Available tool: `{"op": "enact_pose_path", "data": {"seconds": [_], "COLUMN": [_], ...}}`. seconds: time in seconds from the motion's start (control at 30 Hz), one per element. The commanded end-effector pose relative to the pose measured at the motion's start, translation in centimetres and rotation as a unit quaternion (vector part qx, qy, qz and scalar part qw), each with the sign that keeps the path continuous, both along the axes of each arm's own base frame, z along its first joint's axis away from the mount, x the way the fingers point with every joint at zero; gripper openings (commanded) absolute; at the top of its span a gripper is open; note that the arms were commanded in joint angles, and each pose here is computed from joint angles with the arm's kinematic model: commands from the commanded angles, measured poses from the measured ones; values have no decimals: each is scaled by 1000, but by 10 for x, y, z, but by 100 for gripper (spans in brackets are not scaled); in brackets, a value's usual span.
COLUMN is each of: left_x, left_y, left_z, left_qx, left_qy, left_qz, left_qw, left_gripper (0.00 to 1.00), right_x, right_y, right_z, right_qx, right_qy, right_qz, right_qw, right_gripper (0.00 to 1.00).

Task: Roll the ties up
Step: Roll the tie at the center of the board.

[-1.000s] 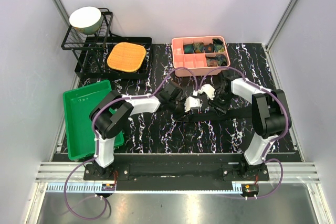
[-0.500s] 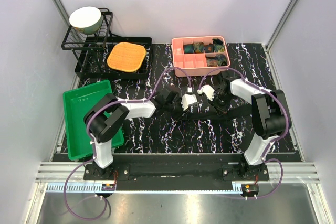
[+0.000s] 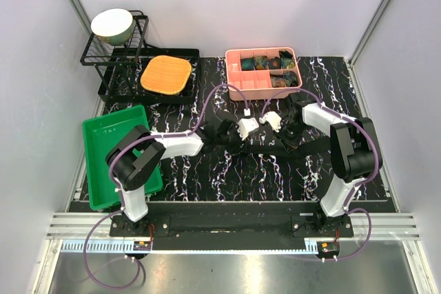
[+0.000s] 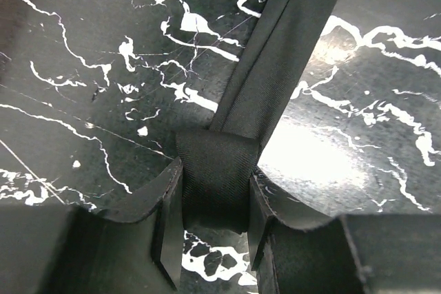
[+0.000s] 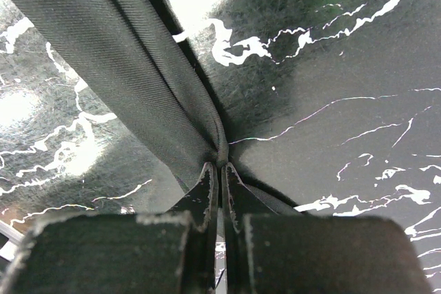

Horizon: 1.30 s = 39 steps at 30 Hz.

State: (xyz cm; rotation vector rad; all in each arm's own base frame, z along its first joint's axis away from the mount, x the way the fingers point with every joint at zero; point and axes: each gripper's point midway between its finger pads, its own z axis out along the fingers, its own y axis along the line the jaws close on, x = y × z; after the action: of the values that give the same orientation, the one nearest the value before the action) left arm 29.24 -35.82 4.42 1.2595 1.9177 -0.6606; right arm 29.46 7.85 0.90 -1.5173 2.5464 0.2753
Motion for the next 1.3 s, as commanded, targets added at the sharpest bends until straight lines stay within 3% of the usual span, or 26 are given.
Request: {"op": "enact_pose_path", "data": {"seconds": [0.0, 0.3, 0.47, 0.53, 0.67, 0.73, 0.83, 0.9, 1.27], "left_x": [11, 1, -7, -12, -14, -16, -18, -19, -20], "left_y": [34, 44, 47, 47, 46, 46, 46, 44, 43], "left_z": [-19, -48, -55, -57, -58, -58, -60, -59, -63], "left_qx": [67, 121, 132, 134, 131, 128, 126, 123, 118], "left_qy": [-56, -60, -49, -47, -38, -34, -24, -21, -8], "left_qz": [14, -22, -23, -27, -25, -26, -20, -20, -13], "left_qw": [996, 991, 990, 990, 990, 991, 992, 992, 993], "left_gripper": [0, 0, 0, 0, 0, 0, 0, 0, 0], "right_x": [-16, -11, 7, 11, 10, 4, -5, -10, 6], "right_y": [-29, -28, -3, 15, 50, 74, 101, 113, 140], "right_z": [-40, -33, 17, 43, 78, 91, 92, 81, 23], "right_qx": [-79, -82, 5, 59, 168, 227, 268, 268, 259], "right_qy": [37, 52, 74, 99, 167, 217, 282, 307, 295], "right_qz": [11, -1, -90, -140, -227, -259, -291, -302, -339], "right_qw": [996, 995, 993, 983, 945, 913, 874, 862, 855], "right_gripper": [0, 1, 33, 38, 38, 35, 29, 22, 13]}}
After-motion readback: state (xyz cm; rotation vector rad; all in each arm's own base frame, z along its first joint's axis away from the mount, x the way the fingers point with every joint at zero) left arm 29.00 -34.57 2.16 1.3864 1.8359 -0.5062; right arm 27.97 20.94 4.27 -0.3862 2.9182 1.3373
